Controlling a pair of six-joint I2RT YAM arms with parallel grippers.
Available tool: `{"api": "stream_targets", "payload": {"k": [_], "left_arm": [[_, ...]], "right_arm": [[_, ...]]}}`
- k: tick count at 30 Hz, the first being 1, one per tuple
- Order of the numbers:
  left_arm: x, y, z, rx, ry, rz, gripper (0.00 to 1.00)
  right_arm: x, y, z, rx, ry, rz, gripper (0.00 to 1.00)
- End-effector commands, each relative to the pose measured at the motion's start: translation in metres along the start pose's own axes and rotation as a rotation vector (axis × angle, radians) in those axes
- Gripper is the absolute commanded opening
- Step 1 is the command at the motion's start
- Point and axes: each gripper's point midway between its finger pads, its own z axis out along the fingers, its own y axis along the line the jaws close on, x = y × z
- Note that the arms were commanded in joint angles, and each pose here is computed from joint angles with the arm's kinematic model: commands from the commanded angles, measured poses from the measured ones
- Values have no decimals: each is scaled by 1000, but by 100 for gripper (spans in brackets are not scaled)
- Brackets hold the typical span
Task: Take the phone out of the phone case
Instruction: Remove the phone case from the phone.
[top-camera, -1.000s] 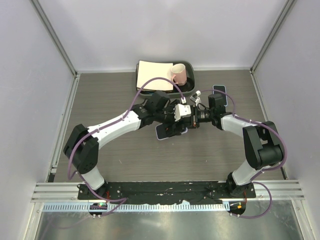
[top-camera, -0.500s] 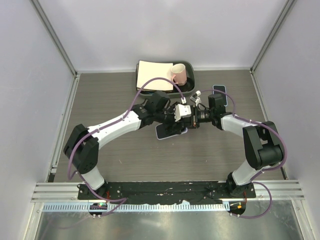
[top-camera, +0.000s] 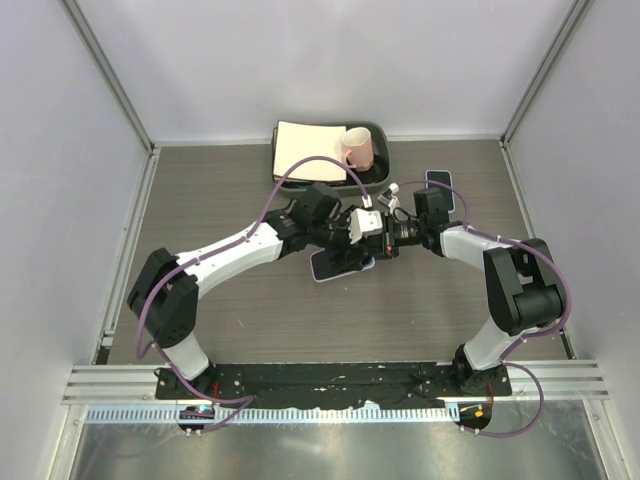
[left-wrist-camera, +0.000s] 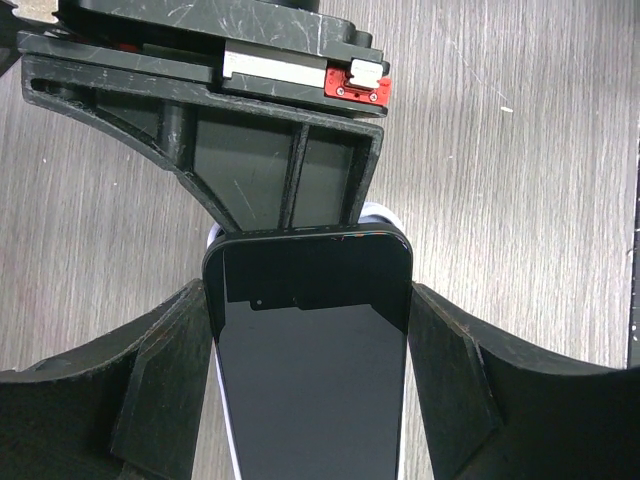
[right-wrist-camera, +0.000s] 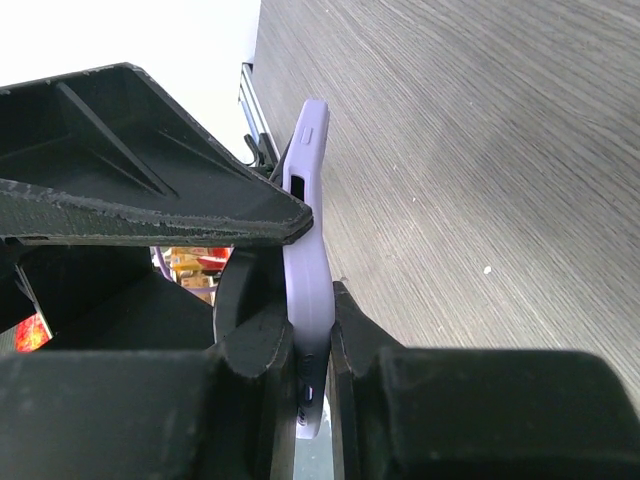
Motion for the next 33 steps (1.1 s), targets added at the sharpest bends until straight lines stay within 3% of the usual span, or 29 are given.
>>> {"api": "stream_targets", "payload": {"k": [1,19,33], "left_arm": [[-46,-7,-27,21,-142,28,0],[-55,-3,-54,40,-236,-40,0],[-34,-10,-21,86,-214,-122,0]], "right_arm": [[-18,-3,-6,39,-52,-63,1],[-29,-19,-17,86,-118,-30,1],[-26,-29,-10,138,-101,-43,1]]}}
